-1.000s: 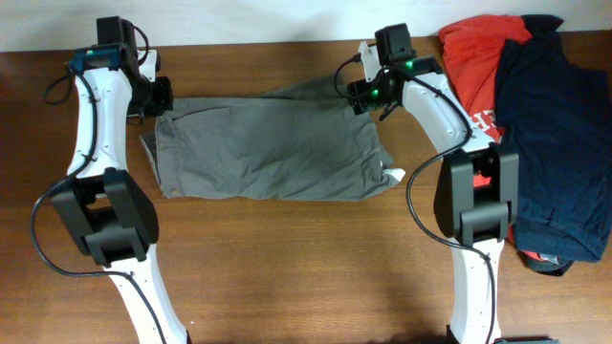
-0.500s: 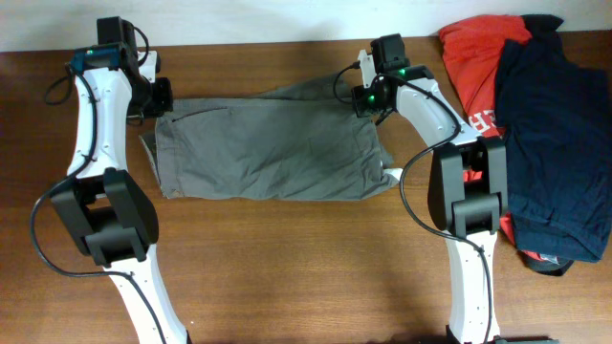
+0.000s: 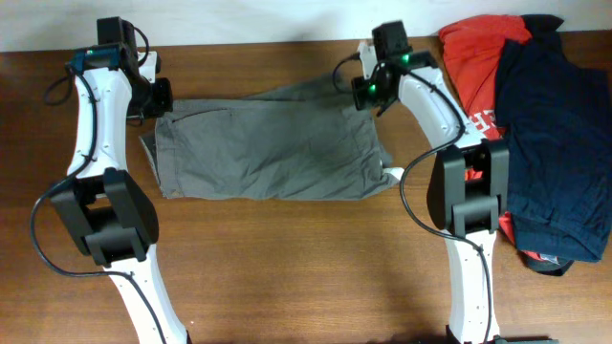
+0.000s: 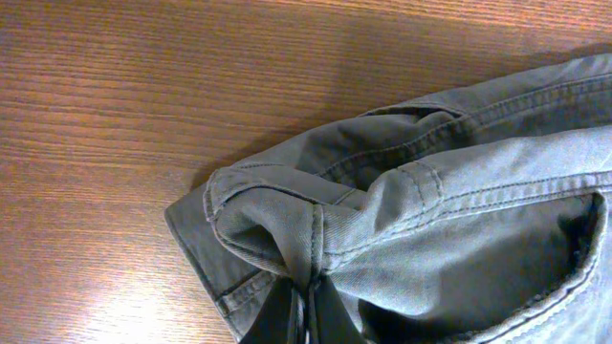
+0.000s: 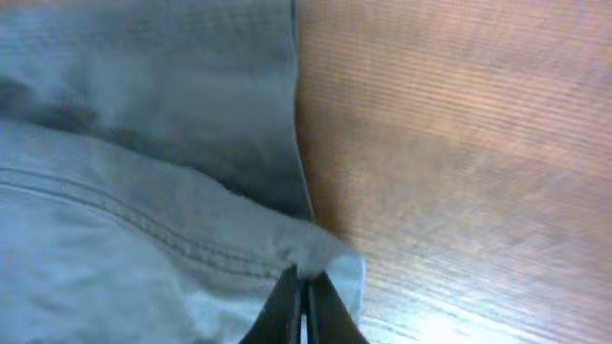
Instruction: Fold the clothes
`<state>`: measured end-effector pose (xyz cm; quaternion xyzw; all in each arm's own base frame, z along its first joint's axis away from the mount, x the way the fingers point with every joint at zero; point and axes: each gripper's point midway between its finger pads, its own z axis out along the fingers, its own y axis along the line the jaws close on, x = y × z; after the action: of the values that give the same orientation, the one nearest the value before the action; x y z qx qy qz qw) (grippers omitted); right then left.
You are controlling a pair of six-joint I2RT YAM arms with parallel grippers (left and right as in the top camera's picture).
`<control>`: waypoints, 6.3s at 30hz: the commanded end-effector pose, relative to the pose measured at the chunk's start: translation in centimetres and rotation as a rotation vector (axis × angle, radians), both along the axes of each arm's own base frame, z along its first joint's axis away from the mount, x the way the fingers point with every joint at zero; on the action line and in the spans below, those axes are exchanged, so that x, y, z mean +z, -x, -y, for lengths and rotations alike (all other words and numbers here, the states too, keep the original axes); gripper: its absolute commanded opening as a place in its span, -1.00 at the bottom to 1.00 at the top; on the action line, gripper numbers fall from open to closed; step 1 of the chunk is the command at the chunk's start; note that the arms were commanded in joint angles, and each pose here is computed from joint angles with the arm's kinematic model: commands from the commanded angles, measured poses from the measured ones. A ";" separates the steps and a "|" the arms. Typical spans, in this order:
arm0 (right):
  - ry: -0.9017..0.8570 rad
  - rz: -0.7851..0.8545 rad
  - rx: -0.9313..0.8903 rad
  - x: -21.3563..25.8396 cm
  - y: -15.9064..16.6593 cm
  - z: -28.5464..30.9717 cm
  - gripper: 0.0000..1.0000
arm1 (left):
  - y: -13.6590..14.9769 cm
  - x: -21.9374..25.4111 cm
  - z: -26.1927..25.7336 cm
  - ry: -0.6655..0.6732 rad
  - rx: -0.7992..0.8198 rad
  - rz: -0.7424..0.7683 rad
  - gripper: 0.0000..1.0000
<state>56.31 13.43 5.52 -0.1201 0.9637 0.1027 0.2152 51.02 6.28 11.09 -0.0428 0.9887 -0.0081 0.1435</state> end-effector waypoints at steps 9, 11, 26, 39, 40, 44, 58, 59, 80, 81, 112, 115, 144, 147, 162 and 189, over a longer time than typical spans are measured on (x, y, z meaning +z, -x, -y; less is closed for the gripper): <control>-0.041 0.213 0.063 11.3 -2.7 -2.5 -0.92 | 0.5 8.5 -2.2 -0.113 0.103 0.171 -0.99; -0.034 0.242 0.060 11.1 -3.4 -2.8 -0.92 | 0.3 8.5 -2.2 -0.115 0.104 0.179 -0.99; -0.062 0.321 0.080 2.9 -8.4 -5.0 1.00 | -3.1 1.3 -5.6 -0.255 0.206 0.133 0.88; -0.044 0.222 0.085 8.7 -4.2 -4.3 0.97 | -1.3 3.1 -5.9 -0.238 0.253 0.116 0.98; -0.033 0.160 0.089 8.9 -2.6 -4.2 0.97 | -0.5 3.6 -5.3 -0.215 0.241 0.099 0.98; -0.002 -0.011 0.080 7.3 1.1 -3.1 0.97 | 1.7 4.7 -3.6 -0.147 0.211 0.044 0.98; 0.032 -0.283 0.018 2.4 6.0 -1.8 0.59 | 4.1 5.5 0.2 0.006 0.121 -0.026 0.99; 0.031 -0.299 0.002 1.8 6.2 -1.6 0.57 | 4.1 5.5 0.3 0.003 0.104 -0.029 0.98; -0.077 -0.475 -0.219 -2.1 7.5 6.2 -0.92 | 2.9 4.5 6.0 -0.002 -0.027 -0.025 0.98; -0.078 -0.487 -0.217 -2.1 7.8 6.8 -0.92 | 2.8 4.4 6.6 -0.002 -0.039 -0.022 0.98; -0.163 -0.538 -0.140 2.4 10.7 7.9 -0.48 | 6.9 -8.2 10.5 0.020 0.014 -0.197 0.43; -0.165 -0.512 -0.144 2.9 10.2 8.3 -0.31 | 6.9 -9.0 10.2 0.020 0.020 -0.189 -0.09; -0.012 -0.331 -0.065 -2.8 4.7 8.9 0.60 | 11.4 -15.5 6.2 0.016 0.148 -0.277 -0.81; 0.056 -0.319 -0.061 -4.0 4.3 8.6 0.60 | 11.4 -15.5 6.2 0.016 0.148 -0.278 -0.81; 0.157 -0.362 -0.202 -8.6 5.1 9.3 -0.31 | 11.5 -15.5 5.9 -0.003 0.151 -0.277 -0.97; -0.348 -0.324 -0.088 3.2 7.4 10.7 -0.92 | 12.2 -15.5 11.2 0.031 0.033 -0.300 -0.99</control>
<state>48.36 1.68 3.92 0.0244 0.9634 0.2658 0.0252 42.75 -5.77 0.00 -0.0561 0.9949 -0.0406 0.0729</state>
